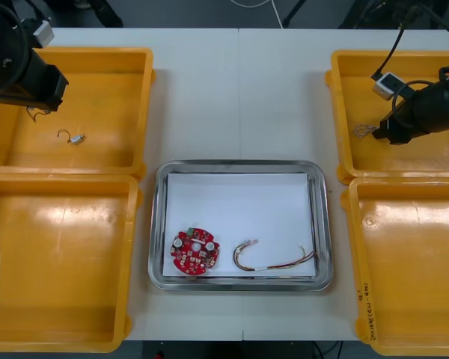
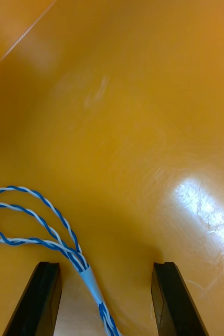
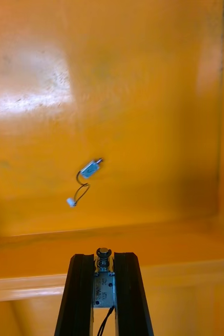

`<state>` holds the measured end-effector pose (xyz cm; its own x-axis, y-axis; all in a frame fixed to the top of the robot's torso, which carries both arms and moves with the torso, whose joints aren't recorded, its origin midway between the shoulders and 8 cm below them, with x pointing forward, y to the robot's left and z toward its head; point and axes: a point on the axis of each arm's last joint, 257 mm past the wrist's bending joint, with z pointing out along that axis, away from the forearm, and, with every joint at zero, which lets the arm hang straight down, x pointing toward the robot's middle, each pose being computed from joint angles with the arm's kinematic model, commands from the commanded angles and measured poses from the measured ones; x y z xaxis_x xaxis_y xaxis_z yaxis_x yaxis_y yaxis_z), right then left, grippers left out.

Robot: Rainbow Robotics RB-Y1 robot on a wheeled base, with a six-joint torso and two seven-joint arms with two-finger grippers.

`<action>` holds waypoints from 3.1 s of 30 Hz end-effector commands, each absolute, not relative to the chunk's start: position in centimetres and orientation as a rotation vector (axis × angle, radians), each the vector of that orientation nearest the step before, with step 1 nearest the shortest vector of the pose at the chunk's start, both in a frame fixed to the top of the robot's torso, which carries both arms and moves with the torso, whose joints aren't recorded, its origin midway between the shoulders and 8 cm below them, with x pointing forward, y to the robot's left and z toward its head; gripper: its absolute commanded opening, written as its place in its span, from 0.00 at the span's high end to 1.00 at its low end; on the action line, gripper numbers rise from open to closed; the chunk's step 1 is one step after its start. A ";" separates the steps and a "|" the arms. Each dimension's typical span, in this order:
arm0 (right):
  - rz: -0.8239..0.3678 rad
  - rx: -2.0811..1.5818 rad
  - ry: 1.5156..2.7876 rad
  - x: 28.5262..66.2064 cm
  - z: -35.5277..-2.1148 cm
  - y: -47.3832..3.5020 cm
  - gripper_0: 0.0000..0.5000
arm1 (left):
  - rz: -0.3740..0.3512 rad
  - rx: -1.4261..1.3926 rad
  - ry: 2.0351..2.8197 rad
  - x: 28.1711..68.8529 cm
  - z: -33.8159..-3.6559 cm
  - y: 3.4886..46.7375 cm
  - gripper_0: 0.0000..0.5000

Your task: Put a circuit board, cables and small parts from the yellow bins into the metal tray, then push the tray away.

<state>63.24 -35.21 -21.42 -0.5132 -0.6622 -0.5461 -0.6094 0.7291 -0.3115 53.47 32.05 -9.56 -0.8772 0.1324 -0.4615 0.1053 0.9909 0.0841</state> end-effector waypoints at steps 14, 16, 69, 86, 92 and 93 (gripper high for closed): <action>-0.133 -1.031 2.177 64.2 -19.7 -33.1 1.00 | -0.084 -0.045 2.538 53.5 -7.8 17.7 1.00; -0.149 -1.046 2.160 64.4 -18.7 -33.0 1.00 | -0.106 -0.048 2.544 53.2 -8.2 16.5 1.00; -0.226 -1.274 2.175 50.1 -7.6 -27.3 1.00 | -0.096 -0.046 2.658 45.4 -26.7 7.8 1.00; -0.226 -1.413 2.122 48.0 -8.7 -21.5 1.00 | -0.116 -0.076 2.649 45.7 -27.0 8.1 0.00; -0.222 -1.448 2.105 47.3 -9.0 -20.1 1.00 | -0.111 -0.082 2.643 45.9 -26.8 8.4 0.00; -0.221 -1.452 2.104 47.2 -9.0 -19.9 1.00 | -0.112 -0.079 2.640 46.0 -26.6 8.4 0.00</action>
